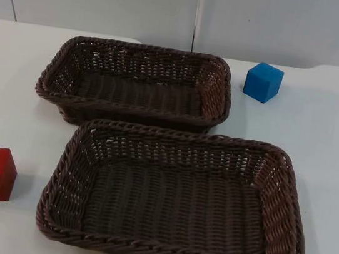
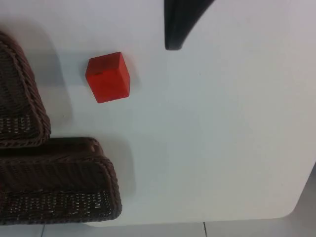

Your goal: Pick up one cube with the left hand and place it into the upper basket. Pick up one cube with the right hand and place it into the lower basket.

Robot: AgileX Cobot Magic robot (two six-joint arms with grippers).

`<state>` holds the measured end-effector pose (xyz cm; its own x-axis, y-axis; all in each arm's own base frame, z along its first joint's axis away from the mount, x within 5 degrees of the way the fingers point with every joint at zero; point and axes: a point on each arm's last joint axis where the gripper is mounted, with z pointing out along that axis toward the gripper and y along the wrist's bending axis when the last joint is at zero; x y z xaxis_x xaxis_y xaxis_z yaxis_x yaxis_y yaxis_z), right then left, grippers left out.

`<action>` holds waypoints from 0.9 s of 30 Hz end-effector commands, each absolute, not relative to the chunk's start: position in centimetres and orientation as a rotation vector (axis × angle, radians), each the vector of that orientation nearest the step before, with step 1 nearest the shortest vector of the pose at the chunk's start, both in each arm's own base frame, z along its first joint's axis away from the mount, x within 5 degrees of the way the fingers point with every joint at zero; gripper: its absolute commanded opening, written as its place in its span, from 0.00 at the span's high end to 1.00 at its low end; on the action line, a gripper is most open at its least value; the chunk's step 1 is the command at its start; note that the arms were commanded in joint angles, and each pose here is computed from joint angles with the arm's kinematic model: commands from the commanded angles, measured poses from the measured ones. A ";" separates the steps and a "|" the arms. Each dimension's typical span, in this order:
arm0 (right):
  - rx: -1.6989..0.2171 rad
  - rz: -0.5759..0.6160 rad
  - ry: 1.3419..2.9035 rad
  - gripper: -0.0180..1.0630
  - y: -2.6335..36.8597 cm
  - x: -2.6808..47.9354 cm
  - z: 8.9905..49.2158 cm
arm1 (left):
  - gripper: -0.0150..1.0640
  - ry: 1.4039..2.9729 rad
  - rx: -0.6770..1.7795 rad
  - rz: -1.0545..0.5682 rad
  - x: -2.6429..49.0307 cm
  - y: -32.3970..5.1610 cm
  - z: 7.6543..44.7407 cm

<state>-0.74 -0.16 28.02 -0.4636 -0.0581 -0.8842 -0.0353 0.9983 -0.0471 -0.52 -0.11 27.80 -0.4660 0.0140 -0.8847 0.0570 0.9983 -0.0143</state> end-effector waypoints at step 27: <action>-0.060 -0.034 2.045 0.01 -0.2 -0.7 28.0 | 0.01 2.053 0.048 -0.117 0.2 -0.6 30.1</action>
<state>-0.74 -0.16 28.03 -0.4619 -0.0603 -0.8849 -0.0363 0.9981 -0.0491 0.09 -0.48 29.84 -0.4731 -0.0062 -0.8810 0.0795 0.9956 -0.0497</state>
